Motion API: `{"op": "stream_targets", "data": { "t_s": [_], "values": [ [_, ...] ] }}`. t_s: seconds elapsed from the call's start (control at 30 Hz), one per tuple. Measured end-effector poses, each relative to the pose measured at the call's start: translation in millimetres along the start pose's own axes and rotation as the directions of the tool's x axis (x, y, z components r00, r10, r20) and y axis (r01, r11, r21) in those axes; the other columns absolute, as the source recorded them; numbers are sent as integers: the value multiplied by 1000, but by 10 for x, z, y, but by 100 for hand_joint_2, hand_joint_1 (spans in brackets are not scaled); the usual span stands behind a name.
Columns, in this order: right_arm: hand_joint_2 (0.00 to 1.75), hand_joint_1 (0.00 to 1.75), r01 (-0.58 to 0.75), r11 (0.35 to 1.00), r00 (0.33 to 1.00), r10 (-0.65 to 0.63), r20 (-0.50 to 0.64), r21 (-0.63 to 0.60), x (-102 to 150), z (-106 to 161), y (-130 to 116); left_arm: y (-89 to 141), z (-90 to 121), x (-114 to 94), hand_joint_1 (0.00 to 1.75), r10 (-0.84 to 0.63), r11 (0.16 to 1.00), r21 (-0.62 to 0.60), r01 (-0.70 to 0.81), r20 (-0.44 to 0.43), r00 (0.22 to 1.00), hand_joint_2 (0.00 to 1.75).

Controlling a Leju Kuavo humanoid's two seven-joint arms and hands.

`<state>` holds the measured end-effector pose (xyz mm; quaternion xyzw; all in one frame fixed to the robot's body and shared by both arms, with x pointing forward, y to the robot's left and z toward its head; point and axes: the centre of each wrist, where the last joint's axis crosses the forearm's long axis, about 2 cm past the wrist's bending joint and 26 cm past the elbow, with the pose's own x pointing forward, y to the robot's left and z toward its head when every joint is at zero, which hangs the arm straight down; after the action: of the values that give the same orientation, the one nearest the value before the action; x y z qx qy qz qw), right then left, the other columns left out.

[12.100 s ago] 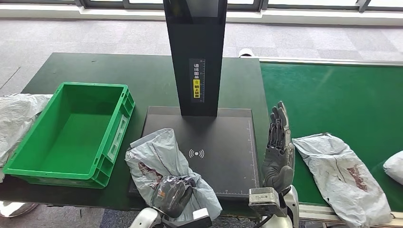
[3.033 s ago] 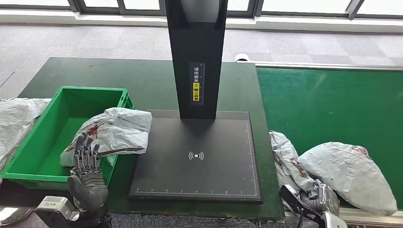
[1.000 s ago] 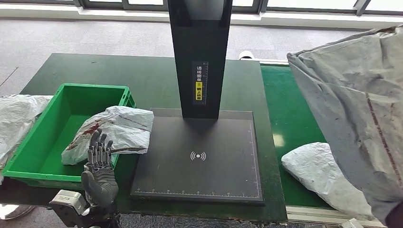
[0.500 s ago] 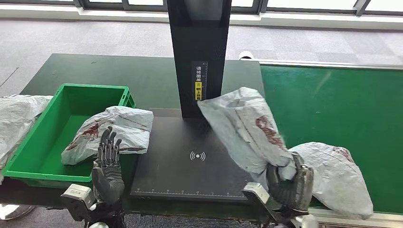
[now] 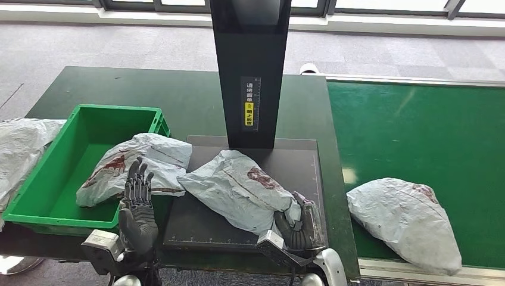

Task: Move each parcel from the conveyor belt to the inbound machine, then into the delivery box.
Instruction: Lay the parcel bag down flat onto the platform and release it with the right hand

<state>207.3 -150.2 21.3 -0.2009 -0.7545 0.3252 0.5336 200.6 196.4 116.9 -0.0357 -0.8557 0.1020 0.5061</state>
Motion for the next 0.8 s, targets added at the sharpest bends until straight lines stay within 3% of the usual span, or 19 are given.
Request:
{"op": "stream_targets", "data": {
  "t_s": [0.73,0.77,0.8],
  "values": [
    [175,175,-8,999,1000,8,-4,31,-39,13,35,-18,-11,-30,0,3,1000,-8,-3,-5,1000,0],
    [175,172,-8,999,1000,8,-4,31,-39,13,35,-18,-12,-30,0,3,1000,-7,-3,-5,1000,0],
    [175,130,-8,999,1000,8,-4,31,-39,13,35,-18,-12,-30,0,2,1000,-6,-2,-5,1000,0]
  ]
}}
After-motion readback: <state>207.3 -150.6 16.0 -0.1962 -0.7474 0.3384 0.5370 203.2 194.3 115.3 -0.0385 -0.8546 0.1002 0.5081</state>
